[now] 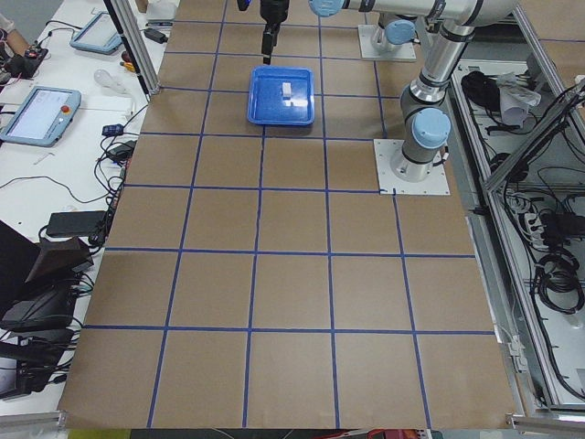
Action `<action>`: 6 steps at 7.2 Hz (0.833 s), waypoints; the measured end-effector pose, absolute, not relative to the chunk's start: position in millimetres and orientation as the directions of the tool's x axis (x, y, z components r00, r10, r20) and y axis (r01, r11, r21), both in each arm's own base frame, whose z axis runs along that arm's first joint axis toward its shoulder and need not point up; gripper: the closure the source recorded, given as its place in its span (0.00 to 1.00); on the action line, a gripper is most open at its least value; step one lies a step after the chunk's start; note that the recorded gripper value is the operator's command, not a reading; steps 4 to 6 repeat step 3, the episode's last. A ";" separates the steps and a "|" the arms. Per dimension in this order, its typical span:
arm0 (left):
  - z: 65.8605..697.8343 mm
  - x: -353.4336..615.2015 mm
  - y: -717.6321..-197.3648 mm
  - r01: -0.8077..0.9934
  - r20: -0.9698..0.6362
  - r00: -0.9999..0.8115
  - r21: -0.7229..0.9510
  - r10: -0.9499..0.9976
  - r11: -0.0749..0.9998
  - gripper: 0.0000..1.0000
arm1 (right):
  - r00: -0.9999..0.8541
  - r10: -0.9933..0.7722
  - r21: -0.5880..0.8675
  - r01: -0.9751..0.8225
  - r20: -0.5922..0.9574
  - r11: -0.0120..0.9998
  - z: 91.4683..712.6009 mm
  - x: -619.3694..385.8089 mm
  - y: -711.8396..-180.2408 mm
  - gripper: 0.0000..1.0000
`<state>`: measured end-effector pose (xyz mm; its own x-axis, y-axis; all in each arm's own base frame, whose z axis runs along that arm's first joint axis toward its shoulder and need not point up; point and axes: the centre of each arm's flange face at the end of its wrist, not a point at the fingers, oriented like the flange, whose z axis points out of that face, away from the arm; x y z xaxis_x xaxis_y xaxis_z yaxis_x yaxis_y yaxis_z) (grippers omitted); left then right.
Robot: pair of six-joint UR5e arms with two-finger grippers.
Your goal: Assemble white blocks and place on blue tray
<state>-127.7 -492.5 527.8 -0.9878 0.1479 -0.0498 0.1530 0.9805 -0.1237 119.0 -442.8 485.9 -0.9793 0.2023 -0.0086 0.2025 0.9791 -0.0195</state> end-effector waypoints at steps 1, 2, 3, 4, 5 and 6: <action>529.4 -126.5 -491.4 0.152 -0.043 -0.988 -0.127 0.147 0.980 0.00 | -0.979 0.202 -0.019 0.202 -0.008 0.979 485.5 119.0 -443.2 0.00; 529.5 -127.5 -491.1 0.151 -0.033 -0.988 -0.128 0.148 0.980 0.00 | -0.979 0.202 -0.019 0.202 -0.008 0.979 485.2 119.0 -443.4 0.00; 530.1 -126.3 -491.5 0.145 -0.028 -0.989 -0.130 0.143 0.981 0.00 | -0.979 0.202 -0.019 0.203 -0.008 0.979 485.3 119.0 -443.4 0.00; 530.1 -126.3 -491.5 0.145 -0.028 -0.989 -0.130 0.143 0.981 0.00 | -0.979 0.202 -0.019 0.203 -0.008 0.979 485.3 119.0 -443.4 0.00; 530.1 -126.3 -491.5 0.145 -0.028 -0.989 -0.130 0.143 0.981 0.00 | -0.979 0.202 -0.019 0.203 -0.008 0.979 485.3 119.0 -443.4 0.00; 530.1 -126.3 -491.5 0.145 -0.028 -0.989 -0.130 0.143 0.981 0.00 | -0.979 0.202 -0.019 0.203 -0.008 0.979 485.3 119.0 -443.4 0.00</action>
